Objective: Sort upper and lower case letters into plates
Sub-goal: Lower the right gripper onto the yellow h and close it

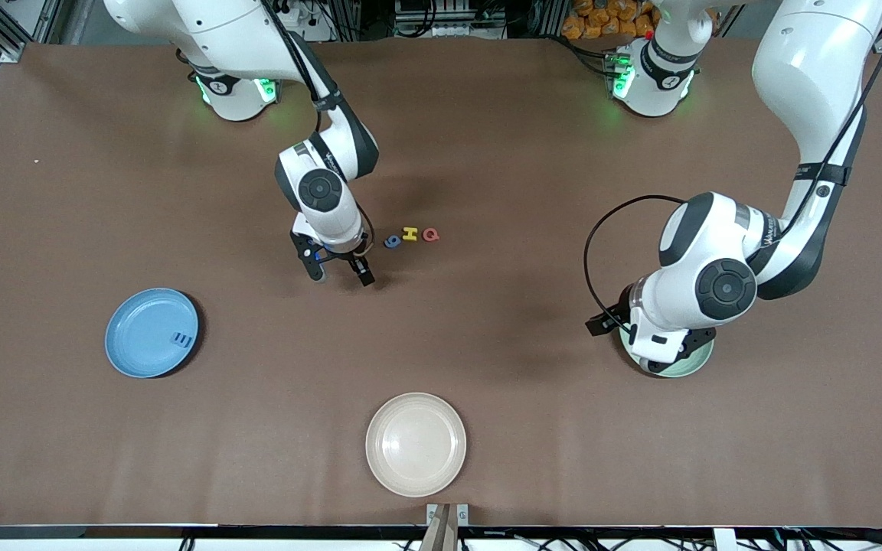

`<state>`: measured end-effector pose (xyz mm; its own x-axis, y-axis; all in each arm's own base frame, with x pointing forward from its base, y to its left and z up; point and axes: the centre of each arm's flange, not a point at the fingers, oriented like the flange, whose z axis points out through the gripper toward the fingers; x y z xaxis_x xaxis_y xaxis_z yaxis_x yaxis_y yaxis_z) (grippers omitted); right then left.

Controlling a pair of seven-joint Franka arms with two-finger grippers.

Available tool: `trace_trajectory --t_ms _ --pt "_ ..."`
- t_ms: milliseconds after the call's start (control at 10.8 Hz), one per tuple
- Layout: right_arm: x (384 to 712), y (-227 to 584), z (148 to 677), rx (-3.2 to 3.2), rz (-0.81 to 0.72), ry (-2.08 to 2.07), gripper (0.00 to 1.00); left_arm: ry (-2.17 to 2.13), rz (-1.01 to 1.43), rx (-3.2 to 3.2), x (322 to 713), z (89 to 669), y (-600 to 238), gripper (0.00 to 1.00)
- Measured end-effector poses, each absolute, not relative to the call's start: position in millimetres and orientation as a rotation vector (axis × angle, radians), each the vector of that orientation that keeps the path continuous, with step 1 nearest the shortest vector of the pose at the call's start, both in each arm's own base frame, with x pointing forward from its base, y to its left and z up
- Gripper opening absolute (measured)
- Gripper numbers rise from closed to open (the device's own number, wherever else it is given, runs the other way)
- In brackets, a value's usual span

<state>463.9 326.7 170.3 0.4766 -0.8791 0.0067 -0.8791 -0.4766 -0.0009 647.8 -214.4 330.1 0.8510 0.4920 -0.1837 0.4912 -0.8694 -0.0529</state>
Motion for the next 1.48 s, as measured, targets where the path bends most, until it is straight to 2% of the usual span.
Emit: trace_trajectory --t_ms 830,1106,1475 --pt "441 332 178 2.713 -0.002 -1.590 1.00 -0.801 0.306 -3.016 647 328 -214 1.00" --pt "434 338 176 2.716 -0.005 -1.580 0.95 -0.800 0.308 -3.016 647 328 -214 1.00" --pt "428 346 177 2.732 0.006 -1.577 0.37 -0.800 0.308 -3.015 647 328 -214 1.00"
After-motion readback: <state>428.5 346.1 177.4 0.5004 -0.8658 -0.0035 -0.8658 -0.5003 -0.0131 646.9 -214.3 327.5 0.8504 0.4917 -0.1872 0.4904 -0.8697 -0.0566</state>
